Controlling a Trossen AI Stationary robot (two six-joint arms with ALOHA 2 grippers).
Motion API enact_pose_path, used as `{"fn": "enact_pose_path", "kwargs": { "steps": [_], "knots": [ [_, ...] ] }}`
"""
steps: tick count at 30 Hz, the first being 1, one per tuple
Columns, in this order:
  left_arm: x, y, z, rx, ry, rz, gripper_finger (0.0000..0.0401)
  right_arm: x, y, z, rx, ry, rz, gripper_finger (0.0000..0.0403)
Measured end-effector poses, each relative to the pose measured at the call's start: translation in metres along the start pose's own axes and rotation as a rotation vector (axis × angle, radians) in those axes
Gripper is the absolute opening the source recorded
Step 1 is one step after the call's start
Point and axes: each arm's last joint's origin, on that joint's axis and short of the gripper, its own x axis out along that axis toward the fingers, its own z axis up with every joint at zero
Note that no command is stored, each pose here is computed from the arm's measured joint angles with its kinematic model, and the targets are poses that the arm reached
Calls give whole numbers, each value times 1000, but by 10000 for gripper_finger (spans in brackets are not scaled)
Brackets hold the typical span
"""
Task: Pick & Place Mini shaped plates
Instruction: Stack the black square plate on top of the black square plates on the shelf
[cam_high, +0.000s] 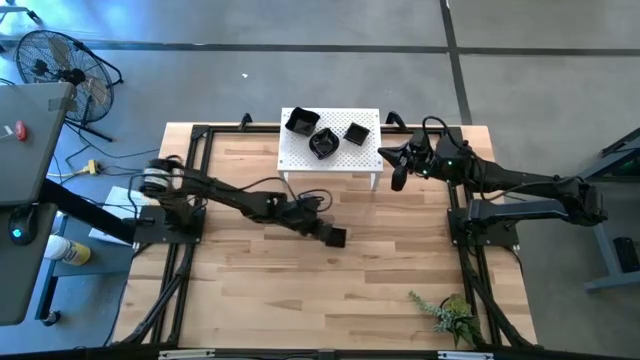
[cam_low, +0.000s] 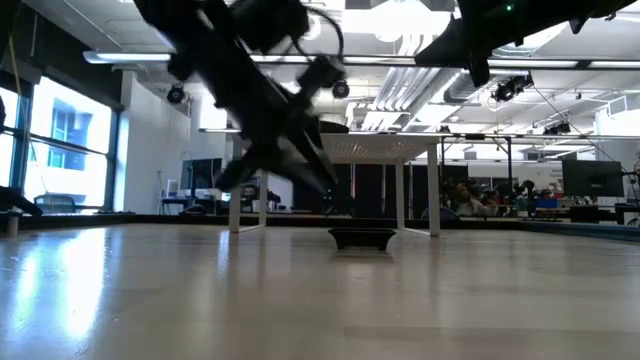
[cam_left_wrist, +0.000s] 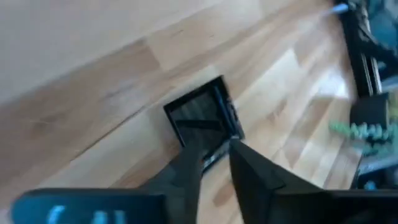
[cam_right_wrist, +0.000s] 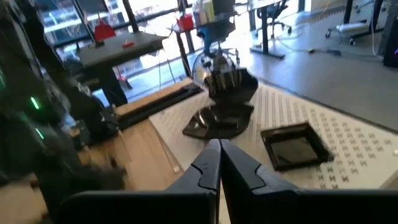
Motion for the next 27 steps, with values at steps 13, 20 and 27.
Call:
{"fn": "enact_pose_path", "kwargs": {
  "steps": [13,20,27],
  "knots": [
    [-83,3,-20,326,-177,-46,2,0,17,-15,21,132,127,1],
    [-118,38,-29,351,-289,-134,1,10,42,-38,103,237,105,1],
    [-147,61,-33,414,-389,-160,2,22,69,-70,275,390,104,1]
  ]
}}
